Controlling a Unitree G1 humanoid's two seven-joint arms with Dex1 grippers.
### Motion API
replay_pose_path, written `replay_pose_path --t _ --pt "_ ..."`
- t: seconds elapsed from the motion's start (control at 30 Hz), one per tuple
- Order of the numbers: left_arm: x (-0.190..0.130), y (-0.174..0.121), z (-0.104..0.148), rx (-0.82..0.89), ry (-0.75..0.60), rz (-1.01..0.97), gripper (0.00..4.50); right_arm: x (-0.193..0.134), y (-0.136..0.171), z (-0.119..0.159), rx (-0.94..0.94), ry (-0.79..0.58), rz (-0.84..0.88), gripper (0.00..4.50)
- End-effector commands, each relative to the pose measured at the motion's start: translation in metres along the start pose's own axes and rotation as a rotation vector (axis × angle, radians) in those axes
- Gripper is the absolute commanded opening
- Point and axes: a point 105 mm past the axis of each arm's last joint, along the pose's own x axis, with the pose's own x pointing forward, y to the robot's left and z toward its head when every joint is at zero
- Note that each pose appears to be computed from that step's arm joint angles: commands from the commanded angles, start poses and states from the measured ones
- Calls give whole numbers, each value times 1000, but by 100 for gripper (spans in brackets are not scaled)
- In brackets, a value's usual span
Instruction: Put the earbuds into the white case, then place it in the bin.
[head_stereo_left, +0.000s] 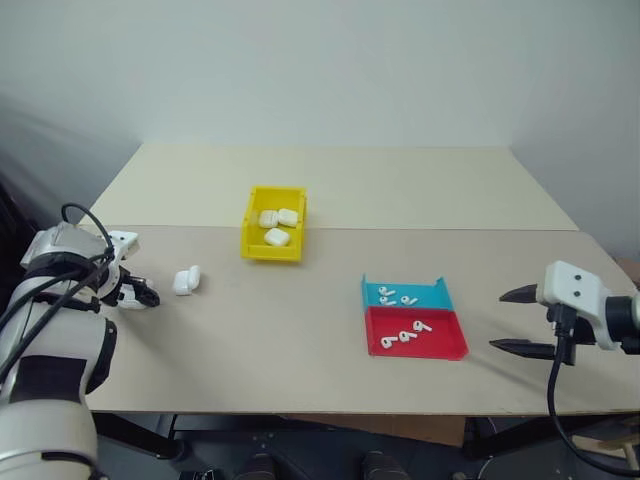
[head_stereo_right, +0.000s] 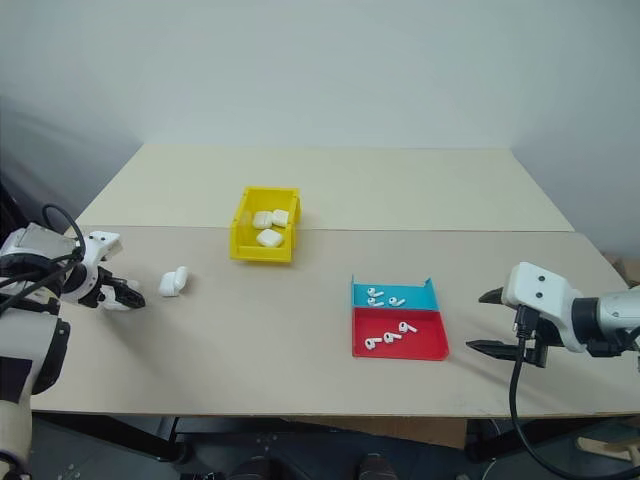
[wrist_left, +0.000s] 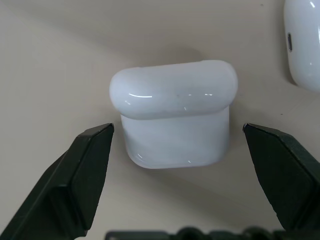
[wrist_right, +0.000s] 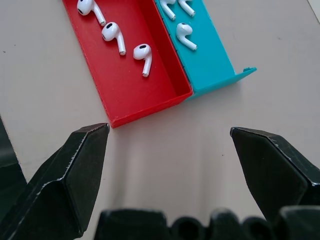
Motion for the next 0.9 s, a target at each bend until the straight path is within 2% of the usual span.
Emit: replay_pose_path --t 0.03,0.23,0.33,0.43,0.47,0.73,0.9 --pt "-8 4 8 13 -24 30 450 -8 -7 9 -34 -8 -51 448" --pt "-5 6 5 9 -21 44 450 -7 -7 12 -43 -16 -52 448" --pt "-3 6 3 3 -14 45 391 -7 -6 11 -45 -11 -52 450" --pt "-3 6 2 -5 -13 40 295 -6 -6 11 -46 -9 -51 450" --pt "-4 6 2 -8 -16 35 278 -6 -6 11 -47 -9 -51 450" --pt "-15 10 17 38 -93 42 278 -5 -8 10 -49 -9 -59 450" --pt "-54 16 42 110 -208 47 278 -9 -10 12 -60 -10 -76 450"
